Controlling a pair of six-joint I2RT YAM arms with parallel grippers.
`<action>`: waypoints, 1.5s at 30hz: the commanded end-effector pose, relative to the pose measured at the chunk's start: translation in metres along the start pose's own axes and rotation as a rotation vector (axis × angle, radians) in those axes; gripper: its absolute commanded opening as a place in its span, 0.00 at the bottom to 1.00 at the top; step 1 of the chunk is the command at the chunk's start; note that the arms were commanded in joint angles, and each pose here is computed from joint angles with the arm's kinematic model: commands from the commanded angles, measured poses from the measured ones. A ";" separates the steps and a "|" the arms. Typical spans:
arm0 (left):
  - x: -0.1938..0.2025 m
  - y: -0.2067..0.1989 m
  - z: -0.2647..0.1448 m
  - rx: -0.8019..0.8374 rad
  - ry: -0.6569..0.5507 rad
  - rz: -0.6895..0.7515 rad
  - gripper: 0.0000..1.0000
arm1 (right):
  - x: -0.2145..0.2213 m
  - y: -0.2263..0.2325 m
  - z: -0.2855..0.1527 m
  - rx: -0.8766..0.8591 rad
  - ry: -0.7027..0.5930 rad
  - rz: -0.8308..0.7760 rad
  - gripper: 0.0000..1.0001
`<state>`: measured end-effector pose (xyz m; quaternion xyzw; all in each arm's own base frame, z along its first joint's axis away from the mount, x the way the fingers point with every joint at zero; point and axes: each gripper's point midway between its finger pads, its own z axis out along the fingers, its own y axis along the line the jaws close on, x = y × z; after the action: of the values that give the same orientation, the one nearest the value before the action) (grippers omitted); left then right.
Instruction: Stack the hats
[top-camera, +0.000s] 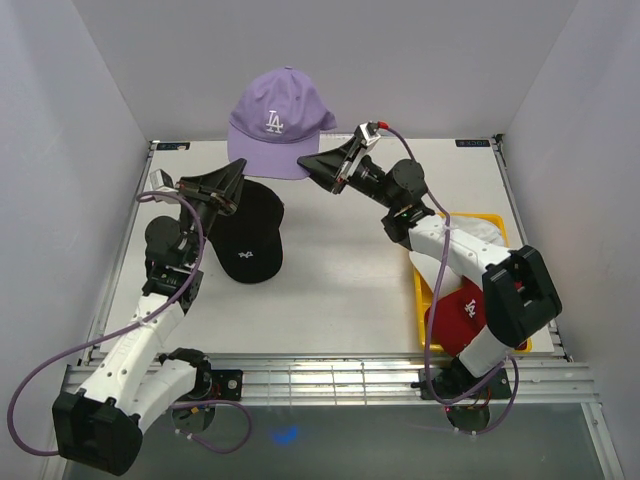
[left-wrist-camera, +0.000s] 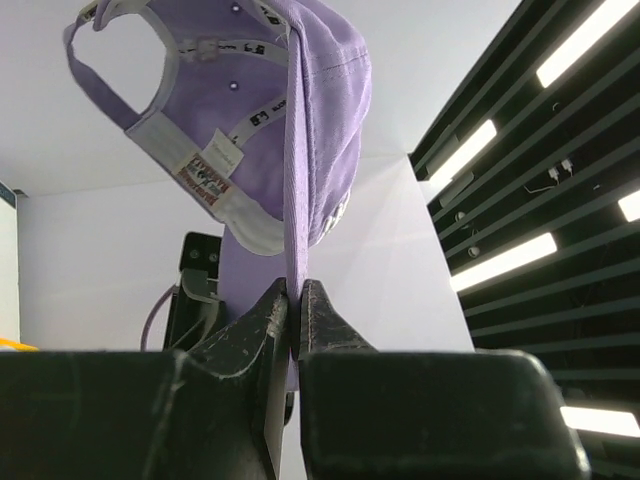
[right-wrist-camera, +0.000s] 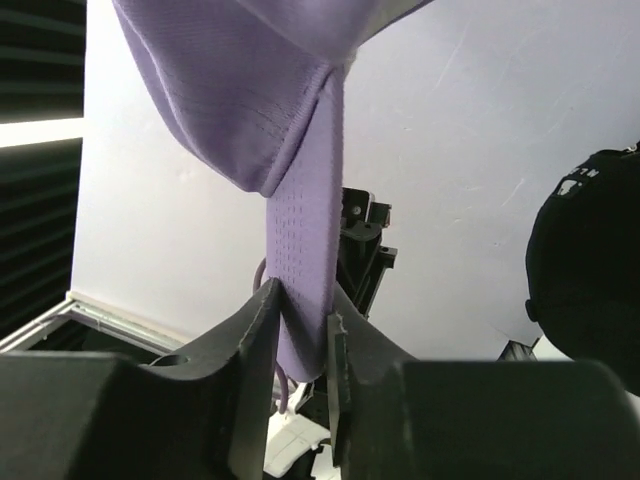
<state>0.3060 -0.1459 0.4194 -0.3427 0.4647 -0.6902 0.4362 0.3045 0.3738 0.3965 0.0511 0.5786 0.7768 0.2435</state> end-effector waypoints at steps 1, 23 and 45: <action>0.021 -0.009 -0.013 0.039 0.106 -0.004 0.00 | 0.014 0.015 0.005 -0.094 0.073 -0.019 0.23; 0.027 0.012 -0.037 0.019 0.218 0.276 0.49 | 0.048 0.021 -0.001 -0.222 0.413 0.225 0.09; -0.020 0.004 -0.051 0.034 0.176 0.273 0.52 | 0.037 0.031 -0.012 -0.248 0.448 0.241 0.08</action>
<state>0.2790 -0.1171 0.3802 -0.2285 0.5513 -0.6542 0.4646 0.2797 0.3945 0.3821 -0.0244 0.5549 0.8312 0.0217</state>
